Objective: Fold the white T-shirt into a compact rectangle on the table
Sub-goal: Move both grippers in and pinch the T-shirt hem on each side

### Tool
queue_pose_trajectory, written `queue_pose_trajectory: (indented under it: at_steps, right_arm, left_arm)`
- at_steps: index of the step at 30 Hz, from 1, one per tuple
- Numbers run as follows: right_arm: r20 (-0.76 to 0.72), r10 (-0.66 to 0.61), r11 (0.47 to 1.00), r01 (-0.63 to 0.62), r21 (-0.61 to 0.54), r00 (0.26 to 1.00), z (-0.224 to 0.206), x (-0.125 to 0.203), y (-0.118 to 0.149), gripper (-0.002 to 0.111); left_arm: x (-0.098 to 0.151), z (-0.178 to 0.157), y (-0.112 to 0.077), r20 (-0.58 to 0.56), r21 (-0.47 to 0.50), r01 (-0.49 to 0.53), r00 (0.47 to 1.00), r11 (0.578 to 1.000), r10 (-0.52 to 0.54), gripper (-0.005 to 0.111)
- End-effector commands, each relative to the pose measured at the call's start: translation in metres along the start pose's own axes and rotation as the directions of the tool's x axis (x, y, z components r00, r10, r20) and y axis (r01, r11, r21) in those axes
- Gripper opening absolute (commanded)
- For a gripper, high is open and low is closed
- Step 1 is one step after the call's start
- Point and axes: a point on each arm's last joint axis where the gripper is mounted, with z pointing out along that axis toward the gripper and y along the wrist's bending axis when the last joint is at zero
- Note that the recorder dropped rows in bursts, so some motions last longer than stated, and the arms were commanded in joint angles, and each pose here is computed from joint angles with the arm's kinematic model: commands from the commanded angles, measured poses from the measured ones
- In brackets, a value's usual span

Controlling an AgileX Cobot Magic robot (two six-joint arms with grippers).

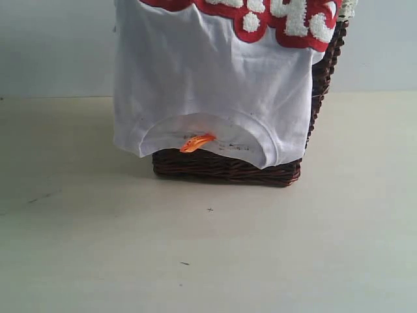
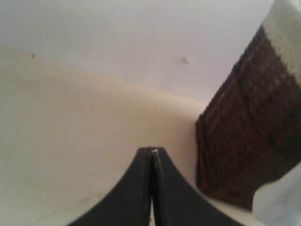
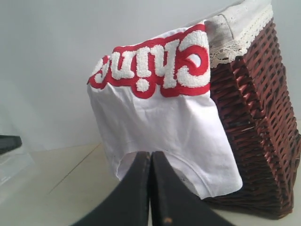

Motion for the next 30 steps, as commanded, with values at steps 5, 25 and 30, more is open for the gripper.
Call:
queue_pose_trajectory:
  at_steps: [5, 25, 30]
  right_arm:
    - [-0.034, -0.030, 0.999, 0.031, 0.014, 0.999, 0.004, 0.000, -0.002, 0.000]
    - [-0.593, -0.153, 0.968, 0.241, 0.072, 0.791, 0.159, 0.021, -0.093, 0.062]
    - [-0.614, -0.210, 0.972, 0.229, -0.049, 0.760, 0.190, 0.020, -0.098, 0.062]
  left_arm:
    - [0.045, 0.062, -0.024, -0.402, 0.185, -0.001, 0.912, 0.983, 0.077, 0.000]
    - [0.052, 0.125, -0.051, -0.398, 0.459, 0.058, 0.906, 0.887, 0.147, 0.061]
    - [0.060, 0.136, -0.054, -0.412, 0.500, 0.089, 0.900, 0.861, 0.146, 0.062]
